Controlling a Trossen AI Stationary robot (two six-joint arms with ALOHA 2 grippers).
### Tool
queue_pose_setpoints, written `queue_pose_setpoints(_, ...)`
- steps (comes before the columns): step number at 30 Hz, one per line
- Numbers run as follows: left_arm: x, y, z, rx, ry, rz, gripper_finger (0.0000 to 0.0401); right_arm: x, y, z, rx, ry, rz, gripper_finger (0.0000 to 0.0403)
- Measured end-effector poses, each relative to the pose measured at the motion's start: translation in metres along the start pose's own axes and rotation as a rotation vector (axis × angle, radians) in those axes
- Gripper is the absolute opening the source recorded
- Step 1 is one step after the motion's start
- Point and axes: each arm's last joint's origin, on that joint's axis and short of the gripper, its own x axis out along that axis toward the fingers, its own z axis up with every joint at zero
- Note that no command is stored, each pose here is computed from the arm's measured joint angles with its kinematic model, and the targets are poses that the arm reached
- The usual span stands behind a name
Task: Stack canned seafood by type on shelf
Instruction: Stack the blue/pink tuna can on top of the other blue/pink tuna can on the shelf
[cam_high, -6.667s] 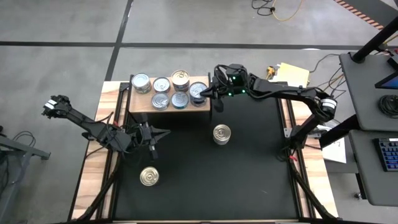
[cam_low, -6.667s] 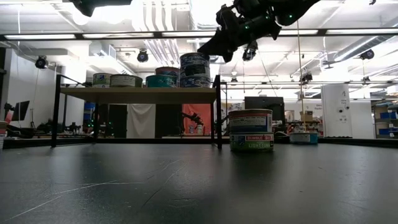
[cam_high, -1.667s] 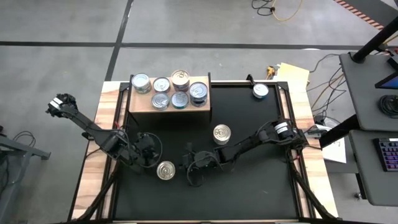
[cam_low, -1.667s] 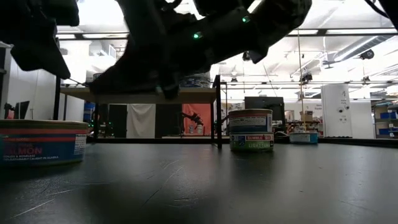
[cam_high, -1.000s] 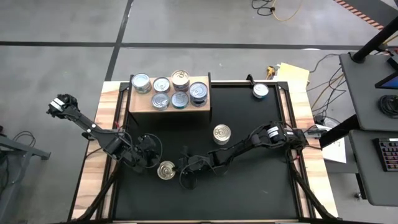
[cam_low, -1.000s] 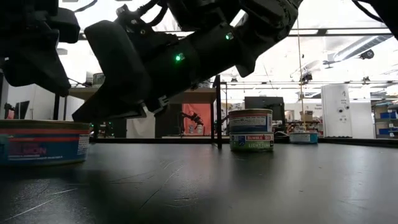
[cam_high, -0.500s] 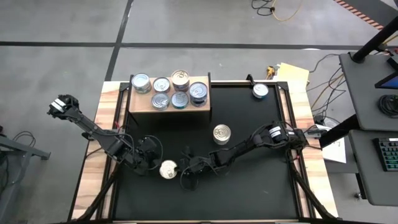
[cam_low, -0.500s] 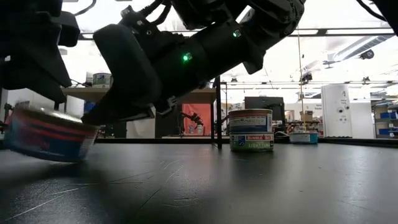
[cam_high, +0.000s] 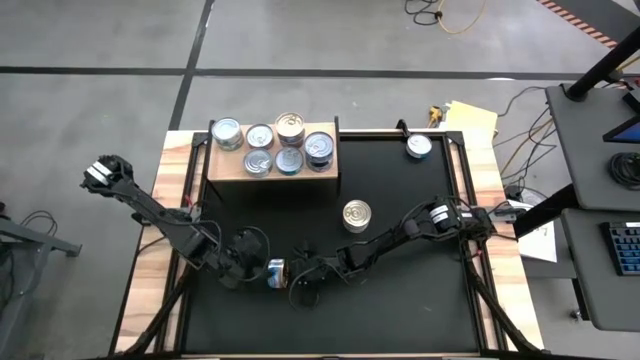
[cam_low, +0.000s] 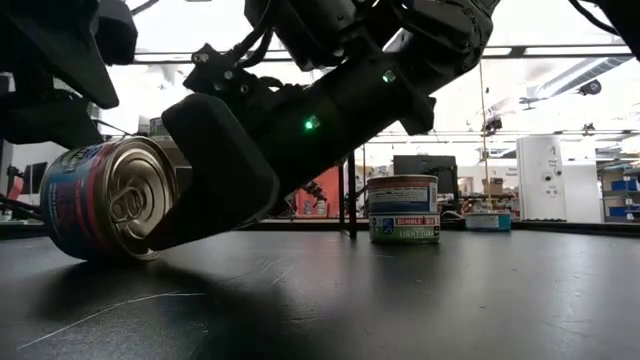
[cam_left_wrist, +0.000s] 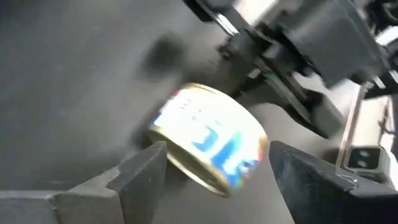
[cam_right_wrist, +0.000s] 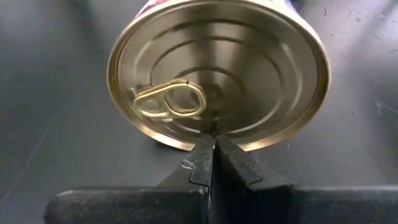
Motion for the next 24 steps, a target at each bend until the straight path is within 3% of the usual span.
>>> queue_pose_setpoints(4,0.007,-0.013,0.0,-0.006,0.039,0.021,0.0273,0.0,0.0,0.0,0.0,-0.003,0.0,0.0009)
queue_pose_setpoints(10,0.021,-0.022,-0.004,-0.037,0.071,0.163,0.0273,0.0,0.0,0.001,0.005,-0.008,0.0,0.0009)
queue_pose_setpoints(18,0.034,-0.037,-0.007,-0.037,0.082,0.198,0.0287,0.0,0.0,0.001,0.012,-0.009,-0.006,0.0009)
queue_pose_setpoints(24,0.029,-0.039,-0.003,-0.009,0.062,0.258,0.031,-0.001,0.003,0.002,0.008,-0.014,0.004,0.0009)
